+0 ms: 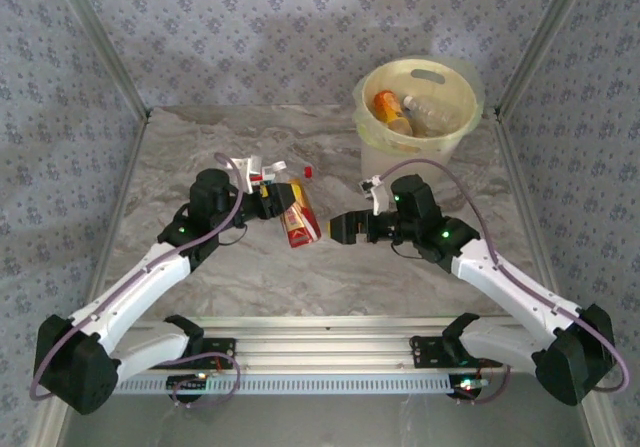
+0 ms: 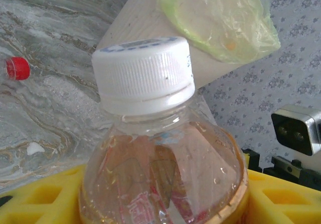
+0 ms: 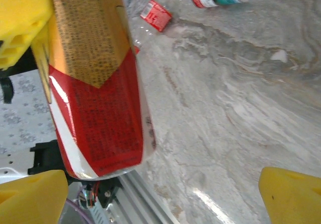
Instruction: Put the plastic bottles in the bin
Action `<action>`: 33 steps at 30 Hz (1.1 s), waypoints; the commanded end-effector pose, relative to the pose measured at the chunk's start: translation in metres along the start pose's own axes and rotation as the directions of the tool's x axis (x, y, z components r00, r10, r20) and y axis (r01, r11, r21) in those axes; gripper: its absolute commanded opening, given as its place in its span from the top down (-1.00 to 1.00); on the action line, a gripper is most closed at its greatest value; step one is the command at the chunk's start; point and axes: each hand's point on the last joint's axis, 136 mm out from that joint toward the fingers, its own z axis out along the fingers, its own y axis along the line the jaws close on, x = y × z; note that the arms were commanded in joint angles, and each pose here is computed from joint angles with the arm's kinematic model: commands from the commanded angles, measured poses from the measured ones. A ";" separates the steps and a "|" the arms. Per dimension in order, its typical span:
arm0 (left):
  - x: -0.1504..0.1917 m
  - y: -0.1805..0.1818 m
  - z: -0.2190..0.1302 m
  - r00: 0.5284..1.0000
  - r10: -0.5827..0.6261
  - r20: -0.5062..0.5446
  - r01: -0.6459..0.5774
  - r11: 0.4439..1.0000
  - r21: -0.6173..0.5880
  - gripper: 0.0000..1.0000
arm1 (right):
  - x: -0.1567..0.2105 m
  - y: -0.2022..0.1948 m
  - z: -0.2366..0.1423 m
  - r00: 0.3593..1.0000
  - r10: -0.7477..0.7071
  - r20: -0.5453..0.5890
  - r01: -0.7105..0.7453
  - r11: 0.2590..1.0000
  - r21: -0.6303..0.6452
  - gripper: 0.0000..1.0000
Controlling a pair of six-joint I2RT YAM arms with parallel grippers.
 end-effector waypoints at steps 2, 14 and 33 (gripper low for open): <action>-0.007 -0.012 0.002 0.996 -0.087 0.027 0.085 0.994 0.073 -0.13 | -0.019 0.037 0.008 0.998 -0.042 0.043 0.047 0.992 -0.116 -1.00; -0.006 -0.023 0.006 0.985 -0.171 -0.006 0.171 0.982 0.084 -0.13 | -0.025 0.064 0.048 0.997 -0.083 0.004 0.082 0.983 -0.163 -0.78; -0.026 -0.054 -0.005 0.987 -0.157 0.036 0.147 0.971 0.189 -0.99 | -0.032 0.063 0.032 0.995 -0.097 0.020 0.098 0.987 -0.125 -0.15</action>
